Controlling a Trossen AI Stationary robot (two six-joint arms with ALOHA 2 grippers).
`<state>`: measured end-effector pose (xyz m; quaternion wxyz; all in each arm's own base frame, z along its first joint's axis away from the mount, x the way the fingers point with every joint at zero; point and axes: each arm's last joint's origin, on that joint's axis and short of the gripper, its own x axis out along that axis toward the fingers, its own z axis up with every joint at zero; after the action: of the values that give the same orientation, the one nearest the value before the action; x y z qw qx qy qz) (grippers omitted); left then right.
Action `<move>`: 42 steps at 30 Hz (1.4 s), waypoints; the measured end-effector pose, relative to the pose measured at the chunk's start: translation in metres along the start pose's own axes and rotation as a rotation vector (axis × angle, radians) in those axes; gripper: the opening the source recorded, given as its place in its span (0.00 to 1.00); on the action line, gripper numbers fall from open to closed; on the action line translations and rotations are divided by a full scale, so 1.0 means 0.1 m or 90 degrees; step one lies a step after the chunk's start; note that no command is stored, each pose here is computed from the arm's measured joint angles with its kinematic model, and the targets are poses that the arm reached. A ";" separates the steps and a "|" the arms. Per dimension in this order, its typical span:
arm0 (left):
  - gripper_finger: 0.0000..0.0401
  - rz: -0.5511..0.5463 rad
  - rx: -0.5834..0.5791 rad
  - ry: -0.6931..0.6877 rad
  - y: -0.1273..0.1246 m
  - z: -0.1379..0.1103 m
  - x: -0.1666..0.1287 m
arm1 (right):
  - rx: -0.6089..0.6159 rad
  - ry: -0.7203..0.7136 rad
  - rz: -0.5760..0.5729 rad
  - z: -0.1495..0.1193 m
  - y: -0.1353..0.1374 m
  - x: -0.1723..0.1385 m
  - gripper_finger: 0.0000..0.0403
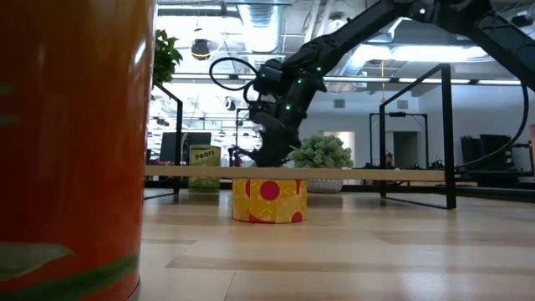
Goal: Pick and place cans onto a shelf
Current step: Put the canned corn on the shelf
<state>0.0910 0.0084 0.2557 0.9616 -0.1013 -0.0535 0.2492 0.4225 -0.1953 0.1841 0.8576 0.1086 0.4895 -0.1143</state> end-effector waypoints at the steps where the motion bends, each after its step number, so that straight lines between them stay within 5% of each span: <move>1: 0.23 0.000 0.000 0.000 0.00 0.00 0.00 | 0.001 0.000 -0.002 0.00 -0.01 0.00 0.40; 12: 0.23 0.000 0.001 0.001 0.00 0.00 0.00 | -0.005 0.026 -0.047 -0.03 -0.01 -0.01 0.38; 17: 0.23 0.000 0.001 0.001 0.00 0.00 0.00 | -0.010 0.053 -0.139 -0.06 0.03 -0.01 0.27; 24: 0.23 0.000 0.001 0.001 0.00 0.00 0.00 | -0.021 0.049 -0.137 -0.05 0.11 0.00 0.05; 29: 0.23 0.000 0.001 0.001 0.00 0.00 0.00 | -0.005 0.043 -0.136 -0.03 0.19 -0.02 0.03; 42: 0.23 0.000 0.001 0.001 0.00 0.00 0.00 | 0.044 -0.056 -0.128 0.35 0.52 -0.99 0.02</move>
<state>0.0910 0.0084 0.2555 0.9617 -0.1008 -0.0524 0.2493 0.4181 -0.1478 0.2906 0.8583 0.0837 0.4555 -0.2212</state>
